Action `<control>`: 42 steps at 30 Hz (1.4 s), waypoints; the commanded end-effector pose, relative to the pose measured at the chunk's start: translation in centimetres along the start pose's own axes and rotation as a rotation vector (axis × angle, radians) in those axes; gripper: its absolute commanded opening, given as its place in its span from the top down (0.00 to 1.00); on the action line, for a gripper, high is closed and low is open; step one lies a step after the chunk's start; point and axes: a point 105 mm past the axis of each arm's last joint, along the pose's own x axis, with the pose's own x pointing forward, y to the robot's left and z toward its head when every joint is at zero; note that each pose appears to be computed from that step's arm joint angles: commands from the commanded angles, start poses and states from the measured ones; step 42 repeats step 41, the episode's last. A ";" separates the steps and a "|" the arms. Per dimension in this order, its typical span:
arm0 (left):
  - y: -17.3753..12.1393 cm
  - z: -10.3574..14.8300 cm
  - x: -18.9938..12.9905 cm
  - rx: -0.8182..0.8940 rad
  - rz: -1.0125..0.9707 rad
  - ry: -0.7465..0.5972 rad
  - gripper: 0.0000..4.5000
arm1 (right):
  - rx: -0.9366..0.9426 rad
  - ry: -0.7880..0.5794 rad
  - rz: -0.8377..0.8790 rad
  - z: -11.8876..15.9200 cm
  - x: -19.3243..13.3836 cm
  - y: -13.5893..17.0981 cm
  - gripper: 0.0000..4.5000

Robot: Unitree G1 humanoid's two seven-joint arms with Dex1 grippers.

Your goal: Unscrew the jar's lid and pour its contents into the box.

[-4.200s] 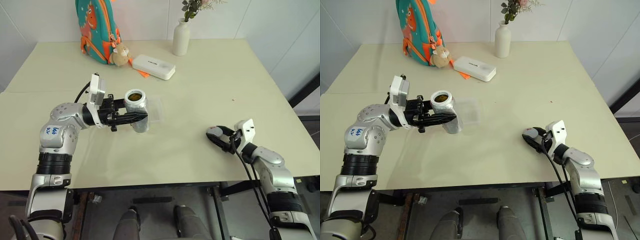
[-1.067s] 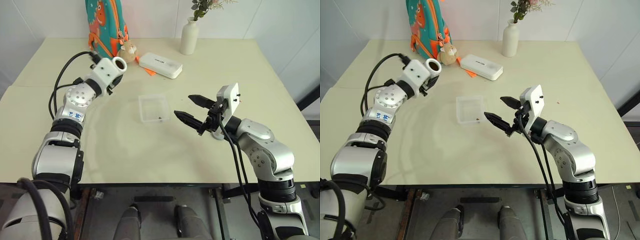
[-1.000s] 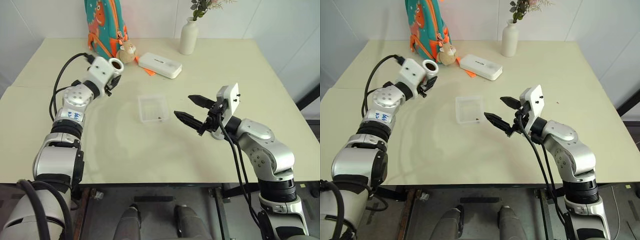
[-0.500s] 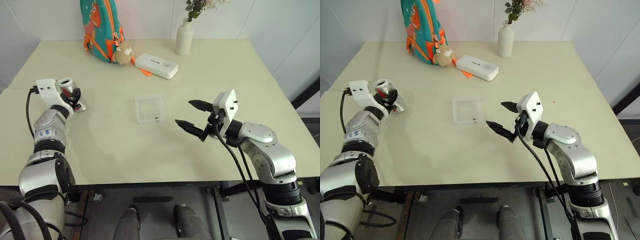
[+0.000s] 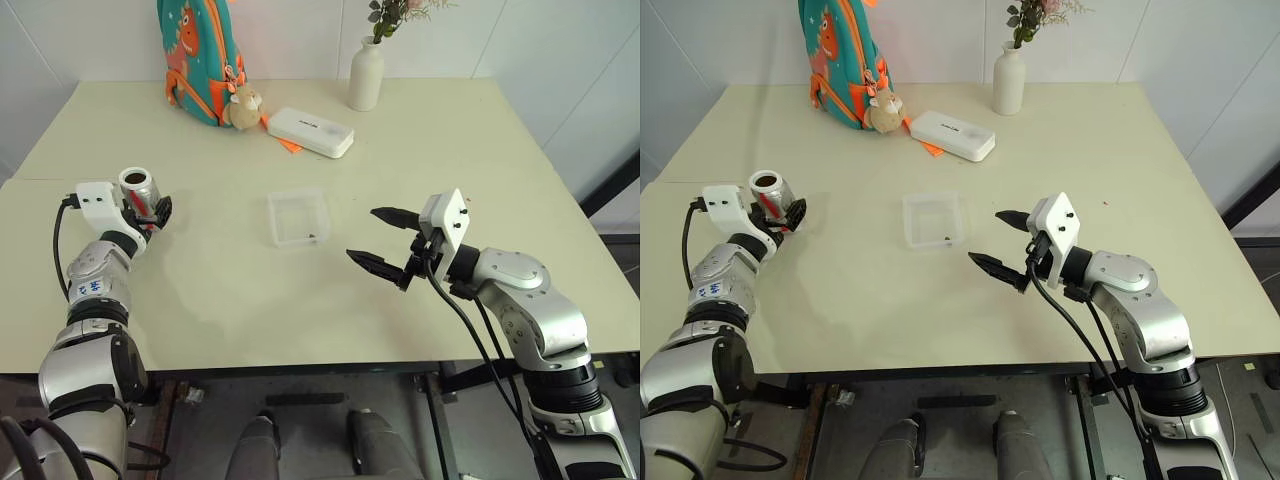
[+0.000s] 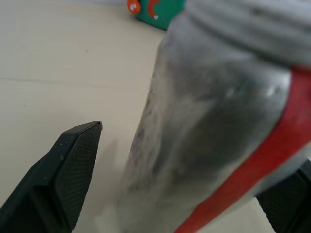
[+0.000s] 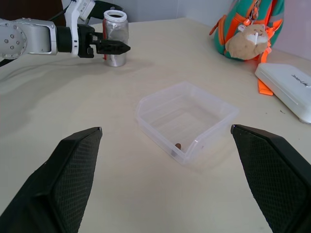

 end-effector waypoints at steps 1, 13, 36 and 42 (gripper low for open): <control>0.7 2.5 -0.4 0.069 -0.019 -0.071 0.00 | -0.044 -0.036 0.004 1.2 0.0 -0.1 0.00; 1.7 0.2 -5.3 0.205 -0.071 0.051 0.00 | -0.035 -0.039 -0.002 1.0 -0.3 -0.5 0.00; -8.1 4.8 -11.6 0.506 -0.932 -0.013 0.00 | -0.162 0.016 0.148 0.9 -4.1 -2.1 0.00; -8.2 4.4 -11.7 0.488 -0.936 -0.001 0.00 | -0.161 0.007 0.158 1.2 -3.9 -1.5 0.00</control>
